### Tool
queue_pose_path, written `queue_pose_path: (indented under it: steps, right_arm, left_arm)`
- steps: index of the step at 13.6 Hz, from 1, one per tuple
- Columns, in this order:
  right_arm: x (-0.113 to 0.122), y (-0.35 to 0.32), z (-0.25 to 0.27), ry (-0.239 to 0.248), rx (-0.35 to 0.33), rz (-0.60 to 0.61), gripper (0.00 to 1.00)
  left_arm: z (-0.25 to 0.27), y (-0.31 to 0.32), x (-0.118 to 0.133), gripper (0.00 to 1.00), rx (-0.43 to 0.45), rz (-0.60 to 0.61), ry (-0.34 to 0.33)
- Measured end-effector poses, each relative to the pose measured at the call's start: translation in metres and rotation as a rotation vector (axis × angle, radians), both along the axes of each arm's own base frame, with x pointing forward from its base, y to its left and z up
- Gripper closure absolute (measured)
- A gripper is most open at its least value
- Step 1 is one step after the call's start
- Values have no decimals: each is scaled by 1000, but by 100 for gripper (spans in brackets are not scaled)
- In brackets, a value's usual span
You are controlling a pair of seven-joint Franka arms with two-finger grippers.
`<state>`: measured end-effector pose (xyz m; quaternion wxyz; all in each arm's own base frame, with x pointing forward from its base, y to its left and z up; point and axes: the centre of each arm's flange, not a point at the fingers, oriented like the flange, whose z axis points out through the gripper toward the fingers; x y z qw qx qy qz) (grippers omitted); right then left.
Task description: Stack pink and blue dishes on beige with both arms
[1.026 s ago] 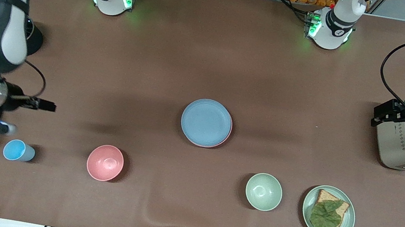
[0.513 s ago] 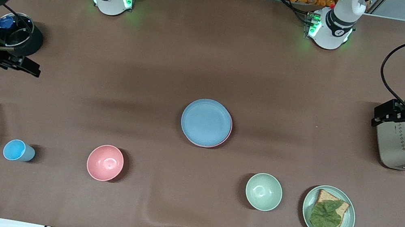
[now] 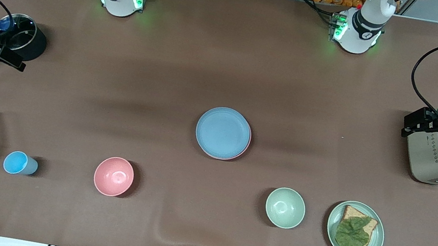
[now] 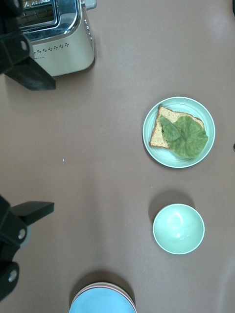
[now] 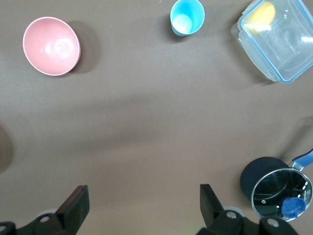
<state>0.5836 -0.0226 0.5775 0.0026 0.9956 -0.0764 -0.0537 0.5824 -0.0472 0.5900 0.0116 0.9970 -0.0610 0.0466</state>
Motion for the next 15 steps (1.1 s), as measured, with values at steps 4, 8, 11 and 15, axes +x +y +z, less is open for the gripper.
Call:
queue_pose_path:
  steps: [4,8,11,15]
  right_arm:
    - [-1,4,3,2,6,54,0]
    - [-2,5,2,10,8,66,0]
    - [-2,6,2,15,8,68,0]
    - [-3,6,1,22,9,68,0]
  left_arm:
    - [8,0,1,0,-1,0,-16]
    - [9,2,1,0,-1,3,-16]
    - [8,2,1,0,-1,4,-15]
    - [8,2,1,0,-1,4,-14]
